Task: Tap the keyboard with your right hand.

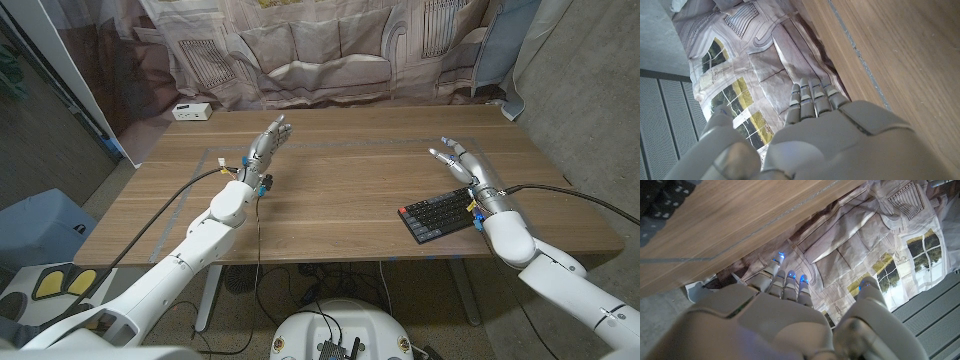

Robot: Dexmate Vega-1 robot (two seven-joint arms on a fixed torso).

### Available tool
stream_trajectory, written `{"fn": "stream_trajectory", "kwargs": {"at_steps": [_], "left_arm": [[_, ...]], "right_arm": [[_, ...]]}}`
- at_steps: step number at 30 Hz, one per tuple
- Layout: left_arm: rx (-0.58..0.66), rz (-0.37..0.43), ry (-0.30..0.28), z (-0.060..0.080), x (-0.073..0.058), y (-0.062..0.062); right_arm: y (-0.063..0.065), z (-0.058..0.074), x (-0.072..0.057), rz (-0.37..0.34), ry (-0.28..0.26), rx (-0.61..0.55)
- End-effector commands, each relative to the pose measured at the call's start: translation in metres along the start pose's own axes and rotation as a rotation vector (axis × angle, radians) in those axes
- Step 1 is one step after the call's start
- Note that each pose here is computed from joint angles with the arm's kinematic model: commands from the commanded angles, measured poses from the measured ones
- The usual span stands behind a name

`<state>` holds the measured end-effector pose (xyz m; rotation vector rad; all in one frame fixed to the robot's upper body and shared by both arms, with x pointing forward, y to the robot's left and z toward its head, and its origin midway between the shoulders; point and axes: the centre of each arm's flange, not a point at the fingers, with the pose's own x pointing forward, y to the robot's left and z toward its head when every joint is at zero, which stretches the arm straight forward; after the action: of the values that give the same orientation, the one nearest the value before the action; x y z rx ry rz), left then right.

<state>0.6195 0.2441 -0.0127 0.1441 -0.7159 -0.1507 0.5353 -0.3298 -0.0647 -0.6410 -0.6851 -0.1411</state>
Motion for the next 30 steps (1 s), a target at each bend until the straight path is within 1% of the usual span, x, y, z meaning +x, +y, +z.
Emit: {"fn": "stream_trajectory", "kwargs": {"at_steps": [1,13,20,26,30], "left_arm": [[-0.018,0.004,-0.009,-0.001,-0.001,0.005],[-0.028,0.004,-0.009,-0.001,-0.004,0.008],[-0.03,0.002,-0.012,-0.001,-0.003,0.011],[-0.038,-0.009,-0.016,-0.002,0.0,0.01],[-0.038,-0.011,-0.023,0.0,0.001,0.009]], "right_arm": [[0.006,0.003,0.016,0.03,-0.027,0.162],[0.009,0.002,0.026,0.053,-0.043,0.345],[0.011,0.002,0.033,0.066,-0.05,0.405],[0.012,0.0,0.039,0.089,-0.059,0.489],[0.013,0.0,0.042,0.083,-0.061,0.503]]}}
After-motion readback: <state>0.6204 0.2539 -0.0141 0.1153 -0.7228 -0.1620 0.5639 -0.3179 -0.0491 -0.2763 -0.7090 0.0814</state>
